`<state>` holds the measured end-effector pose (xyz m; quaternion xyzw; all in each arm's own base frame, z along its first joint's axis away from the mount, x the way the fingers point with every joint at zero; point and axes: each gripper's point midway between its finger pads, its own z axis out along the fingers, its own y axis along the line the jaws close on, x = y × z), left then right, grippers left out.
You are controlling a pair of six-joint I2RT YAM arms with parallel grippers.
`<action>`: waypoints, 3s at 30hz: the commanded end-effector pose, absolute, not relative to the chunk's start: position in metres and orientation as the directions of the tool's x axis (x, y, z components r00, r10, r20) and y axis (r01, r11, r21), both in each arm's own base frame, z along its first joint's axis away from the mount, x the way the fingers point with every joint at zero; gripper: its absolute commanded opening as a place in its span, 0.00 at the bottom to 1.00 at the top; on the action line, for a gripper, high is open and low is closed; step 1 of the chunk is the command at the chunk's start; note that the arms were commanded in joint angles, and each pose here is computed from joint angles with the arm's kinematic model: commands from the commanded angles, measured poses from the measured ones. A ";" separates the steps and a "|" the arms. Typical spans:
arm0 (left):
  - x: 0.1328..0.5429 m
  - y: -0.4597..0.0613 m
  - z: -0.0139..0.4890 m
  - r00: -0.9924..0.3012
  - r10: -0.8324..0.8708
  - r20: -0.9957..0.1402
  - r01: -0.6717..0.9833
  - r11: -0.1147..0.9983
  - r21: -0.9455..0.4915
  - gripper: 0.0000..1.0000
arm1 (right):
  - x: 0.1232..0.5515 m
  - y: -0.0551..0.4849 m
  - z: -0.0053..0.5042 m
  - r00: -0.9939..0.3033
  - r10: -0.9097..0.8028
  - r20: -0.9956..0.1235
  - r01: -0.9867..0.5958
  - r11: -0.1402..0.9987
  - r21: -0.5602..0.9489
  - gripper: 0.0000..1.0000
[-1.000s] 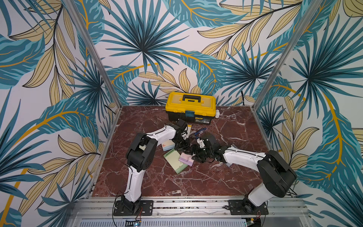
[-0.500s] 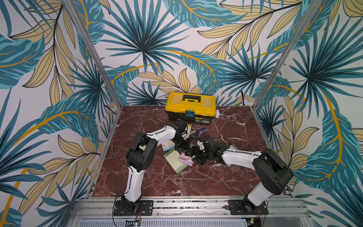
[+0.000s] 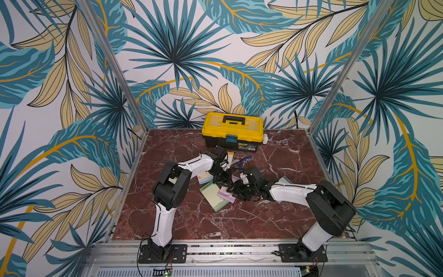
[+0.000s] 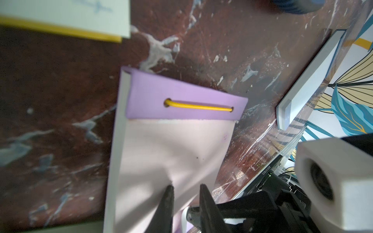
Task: Tear off pages from different memo pads
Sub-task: Pick up the memo pad from the center of the board.
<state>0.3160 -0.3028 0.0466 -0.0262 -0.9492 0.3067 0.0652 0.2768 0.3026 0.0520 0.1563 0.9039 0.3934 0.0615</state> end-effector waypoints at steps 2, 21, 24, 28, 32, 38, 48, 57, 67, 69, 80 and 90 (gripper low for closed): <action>0.312 -0.295 0.037 -0.990 0.077 0.118 -0.001 0.831 -0.556 0.25 | 0.265 0.298 0.033 -0.946 0.321 0.043 0.264 0.690 0.674 0.25; 0.309 -0.282 0.123 -0.999 -0.027 -0.025 -0.005 0.777 -0.629 0.18 | 0.263 0.298 0.026 -0.958 0.286 0.023 0.232 0.726 0.647 0.09; 0.288 -0.281 0.117 -1.000 0.000 -0.003 0.001 0.809 -0.588 0.16 | 0.265 0.302 0.032 -0.959 0.284 0.017 0.222 0.711 0.667 0.06; 0.266 -0.278 0.101 -0.999 0.012 0.045 -0.013 0.849 -0.528 0.12 | 0.266 0.302 0.044 -0.953 0.302 0.007 0.225 0.692 0.686 0.06; 0.252 -0.287 0.098 -0.997 0.036 0.065 -0.004 0.847 -0.531 0.11 | 0.267 0.296 0.051 -0.940 0.341 0.005 0.250 0.680 0.690 0.06; 0.238 -0.291 0.080 -0.993 0.064 0.103 0.006 0.873 -0.487 0.08 | 0.266 0.289 0.049 -0.914 0.406 0.025 0.310 0.654 0.691 0.07; 0.239 -0.287 0.043 -0.989 0.041 0.144 -0.026 0.900 -0.434 0.08 | 0.264 0.288 0.045 -0.896 0.441 0.056 0.345 0.610 0.713 0.15; 0.243 -0.286 0.040 -0.991 0.018 0.132 -0.040 0.907 -0.420 0.08 | 0.264 0.284 0.043 -0.892 0.450 0.044 0.346 0.615 0.709 0.29; 0.242 -0.285 0.039 -0.991 0.013 0.131 -0.043 0.907 -0.420 0.08 | 0.263 0.283 0.034 -0.888 0.456 0.054 0.357 0.610 0.707 0.42; 0.242 -0.285 0.039 -0.991 0.013 0.131 -0.043 0.907 -0.420 0.08 | 0.264 0.284 0.033 -0.888 0.456 0.058 0.359 0.609 0.707 0.44; 0.243 -0.286 0.039 -0.992 0.015 0.126 -0.040 0.905 -0.424 0.08 | 0.262 0.278 0.041 -0.893 0.449 0.027 0.336 0.626 0.704 0.45; 0.243 -0.286 0.039 -0.992 0.016 0.126 -0.040 0.903 -0.428 0.08 | 0.267 0.274 0.040 -0.886 0.463 0.014 0.338 0.625 0.704 0.48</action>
